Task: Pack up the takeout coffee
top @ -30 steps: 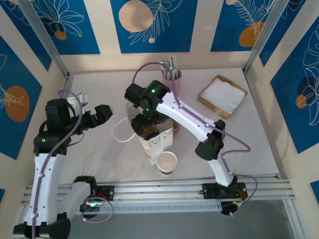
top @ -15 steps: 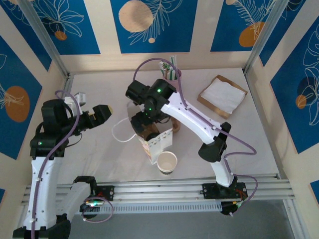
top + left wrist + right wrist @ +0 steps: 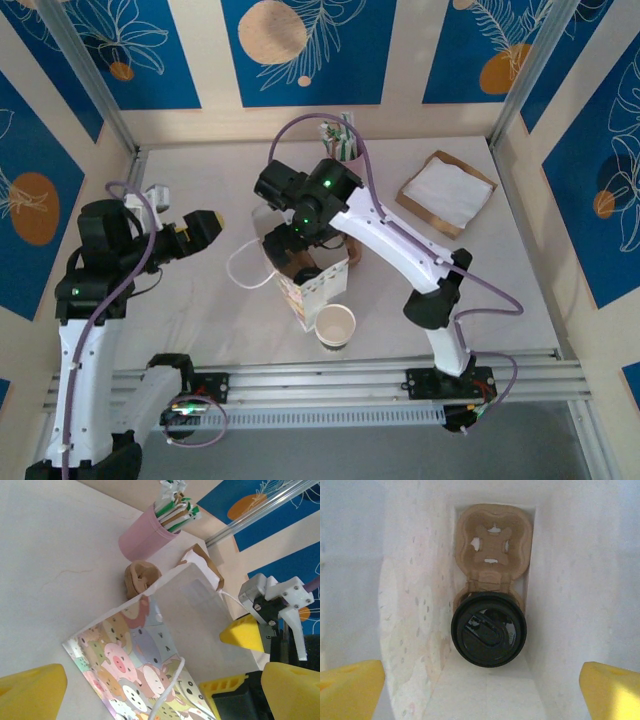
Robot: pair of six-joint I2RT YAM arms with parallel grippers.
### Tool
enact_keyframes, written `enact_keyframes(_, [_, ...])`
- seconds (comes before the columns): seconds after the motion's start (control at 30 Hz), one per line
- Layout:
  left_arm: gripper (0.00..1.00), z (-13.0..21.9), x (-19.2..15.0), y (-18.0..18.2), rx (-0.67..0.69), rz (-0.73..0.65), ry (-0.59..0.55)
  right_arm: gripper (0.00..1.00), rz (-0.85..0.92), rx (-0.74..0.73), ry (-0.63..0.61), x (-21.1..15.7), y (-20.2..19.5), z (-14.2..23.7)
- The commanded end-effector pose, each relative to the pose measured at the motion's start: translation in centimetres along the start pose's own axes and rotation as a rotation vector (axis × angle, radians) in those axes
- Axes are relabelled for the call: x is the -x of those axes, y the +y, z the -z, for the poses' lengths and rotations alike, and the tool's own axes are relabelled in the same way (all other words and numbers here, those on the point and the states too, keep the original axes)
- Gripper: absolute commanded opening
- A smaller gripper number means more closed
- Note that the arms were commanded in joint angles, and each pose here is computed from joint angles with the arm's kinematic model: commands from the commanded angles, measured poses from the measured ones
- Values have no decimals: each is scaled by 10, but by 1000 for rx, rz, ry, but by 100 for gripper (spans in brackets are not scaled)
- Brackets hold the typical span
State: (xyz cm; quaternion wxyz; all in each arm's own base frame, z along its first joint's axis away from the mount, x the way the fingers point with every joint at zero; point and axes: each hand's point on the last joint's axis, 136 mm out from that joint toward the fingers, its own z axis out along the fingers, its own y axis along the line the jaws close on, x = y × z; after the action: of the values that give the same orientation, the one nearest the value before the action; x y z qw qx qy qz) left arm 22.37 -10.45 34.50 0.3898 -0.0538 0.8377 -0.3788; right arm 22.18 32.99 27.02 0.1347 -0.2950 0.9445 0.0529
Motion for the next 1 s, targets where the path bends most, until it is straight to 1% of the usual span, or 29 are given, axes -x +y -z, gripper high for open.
enact_keyframes(0.0, [100,12,1,-20,-56,-59,-11,100,-4,-10,-19,-18,-10,33])
enact_keyframes(0.2, [100,18,3,-28,-74,-70,-26,100,1,33,-100,-13,-5,48])
enact_keyframes(0.43, [100,23,3,-32,-82,-74,-35,100,-2,51,-138,-12,-5,56])
enact_keyframes(0.7, [100,31,4,-41,-100,-85,-51,100,8,128,-247,-9,2,77])
enact_keyframes(0.97, [100,38,6,-49,-128,-79,-78,99,-6,145,-337,-13,-7,95])
